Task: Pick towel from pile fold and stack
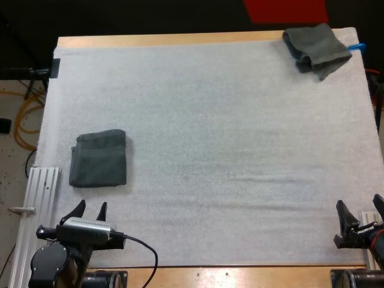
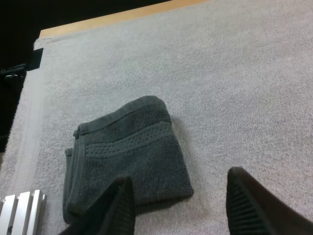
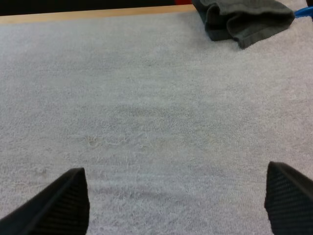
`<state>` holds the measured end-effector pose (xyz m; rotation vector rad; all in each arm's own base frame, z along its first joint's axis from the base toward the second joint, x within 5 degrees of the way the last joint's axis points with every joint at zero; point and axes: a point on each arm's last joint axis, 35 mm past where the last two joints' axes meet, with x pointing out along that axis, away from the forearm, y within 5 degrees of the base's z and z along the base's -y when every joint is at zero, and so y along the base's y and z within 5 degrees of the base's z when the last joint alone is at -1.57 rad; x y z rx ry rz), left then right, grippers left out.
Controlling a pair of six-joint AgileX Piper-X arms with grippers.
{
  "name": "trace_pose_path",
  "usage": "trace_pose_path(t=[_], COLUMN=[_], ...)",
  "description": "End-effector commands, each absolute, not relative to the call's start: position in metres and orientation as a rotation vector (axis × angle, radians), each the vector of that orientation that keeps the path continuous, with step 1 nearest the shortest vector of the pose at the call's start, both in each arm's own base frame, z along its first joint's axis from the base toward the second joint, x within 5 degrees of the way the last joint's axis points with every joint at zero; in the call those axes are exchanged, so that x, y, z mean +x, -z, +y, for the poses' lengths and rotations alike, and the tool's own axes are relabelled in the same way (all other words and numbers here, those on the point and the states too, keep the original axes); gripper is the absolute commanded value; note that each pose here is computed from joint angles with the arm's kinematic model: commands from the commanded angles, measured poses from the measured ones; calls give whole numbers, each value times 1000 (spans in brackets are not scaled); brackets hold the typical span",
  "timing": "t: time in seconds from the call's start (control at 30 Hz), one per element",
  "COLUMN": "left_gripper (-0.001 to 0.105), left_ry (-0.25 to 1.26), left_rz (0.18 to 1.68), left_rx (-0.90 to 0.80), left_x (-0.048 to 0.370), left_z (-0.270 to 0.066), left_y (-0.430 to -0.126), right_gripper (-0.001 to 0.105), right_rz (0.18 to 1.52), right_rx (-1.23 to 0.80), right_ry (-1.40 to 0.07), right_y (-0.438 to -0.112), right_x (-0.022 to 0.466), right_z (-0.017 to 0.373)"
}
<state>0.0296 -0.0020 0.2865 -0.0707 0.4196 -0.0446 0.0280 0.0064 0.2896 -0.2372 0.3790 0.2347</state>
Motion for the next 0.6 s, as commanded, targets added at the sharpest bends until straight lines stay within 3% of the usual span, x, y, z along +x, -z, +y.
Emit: trace_pose_path(t=[0.0, 0.57], left_gripper=[42, 42], left_ry=[48, 48], left_rz=[414, 414], left_rx=[-86, -86], left_x=[31, 31], left_z=[-2, -2], left_y=[-289, -289], right_gripper=[72, 72], right_rz=[377, 377], right_rx=[-243, -243], right_ry=[-241, -241], right_y=[-291, -291], right_x=[30, 30], right_z=[7, 7])
